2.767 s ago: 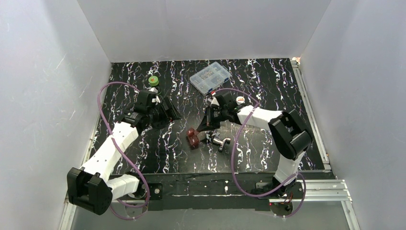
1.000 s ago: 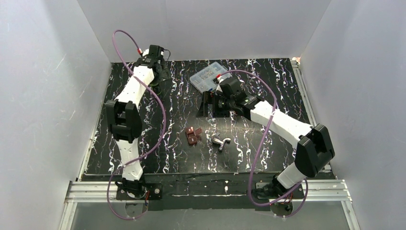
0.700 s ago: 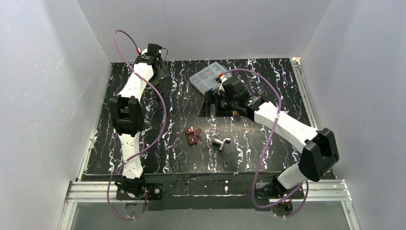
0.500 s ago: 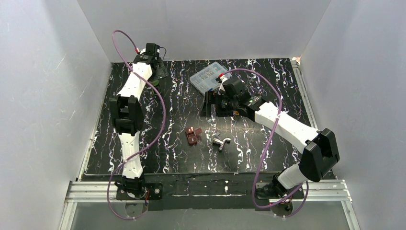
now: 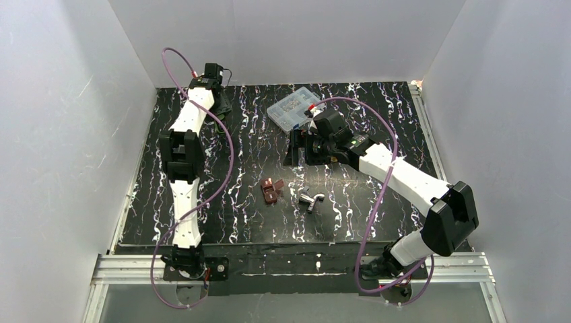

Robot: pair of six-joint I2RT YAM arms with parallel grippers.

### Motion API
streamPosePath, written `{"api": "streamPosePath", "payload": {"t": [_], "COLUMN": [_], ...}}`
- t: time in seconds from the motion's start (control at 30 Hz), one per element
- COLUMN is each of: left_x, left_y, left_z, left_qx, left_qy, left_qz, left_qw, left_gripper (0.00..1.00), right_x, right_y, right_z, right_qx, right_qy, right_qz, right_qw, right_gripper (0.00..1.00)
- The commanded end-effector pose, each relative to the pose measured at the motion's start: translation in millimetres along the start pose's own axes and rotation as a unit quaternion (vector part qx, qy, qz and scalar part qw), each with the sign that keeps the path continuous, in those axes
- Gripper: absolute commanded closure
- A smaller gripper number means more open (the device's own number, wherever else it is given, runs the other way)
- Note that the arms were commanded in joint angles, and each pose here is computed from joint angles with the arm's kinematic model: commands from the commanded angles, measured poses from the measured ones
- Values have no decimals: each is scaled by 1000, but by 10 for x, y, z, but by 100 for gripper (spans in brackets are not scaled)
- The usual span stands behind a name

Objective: Sort the pills into containers

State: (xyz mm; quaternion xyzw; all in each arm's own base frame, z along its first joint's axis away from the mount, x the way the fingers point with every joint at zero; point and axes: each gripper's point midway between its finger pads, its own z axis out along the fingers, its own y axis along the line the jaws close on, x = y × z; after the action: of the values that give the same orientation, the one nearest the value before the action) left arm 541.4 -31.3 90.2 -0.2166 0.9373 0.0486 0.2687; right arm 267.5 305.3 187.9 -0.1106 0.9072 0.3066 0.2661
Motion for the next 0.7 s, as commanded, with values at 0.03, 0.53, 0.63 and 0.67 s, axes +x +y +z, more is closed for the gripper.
{"api": "streamPosePath", "payload": {"t": [0.03, 0.53, 0.63, 0.67], "left_x": [-80, 832, 1152, 1265], "left_y": [32, 12, 32, 31], "left_z": [-241, -1269, -1456, -1492], "left_qx": [6, 68, 67, 72], "left_qy": [-6, 35, 36, 40], "left_qz": [-1, 74, 94, 95], "left_qw": [1000, 994, 993, 992], "left_gripper": [69, 96, 95, 95], "right_x": [-125, -158, -126, -117], "right_y": [70, -67, -71, -75], "right_z": [-114, -58, -30, -20], "right_qx": [-6, 27, 24, 24], "right_qy": [-25, -34, -30, -29], "right_qz": [-15, -25, -22, -20], "right_qw": [1000, 999, 999, 999], "right_gripper": [2, 2, 2, 2]}}
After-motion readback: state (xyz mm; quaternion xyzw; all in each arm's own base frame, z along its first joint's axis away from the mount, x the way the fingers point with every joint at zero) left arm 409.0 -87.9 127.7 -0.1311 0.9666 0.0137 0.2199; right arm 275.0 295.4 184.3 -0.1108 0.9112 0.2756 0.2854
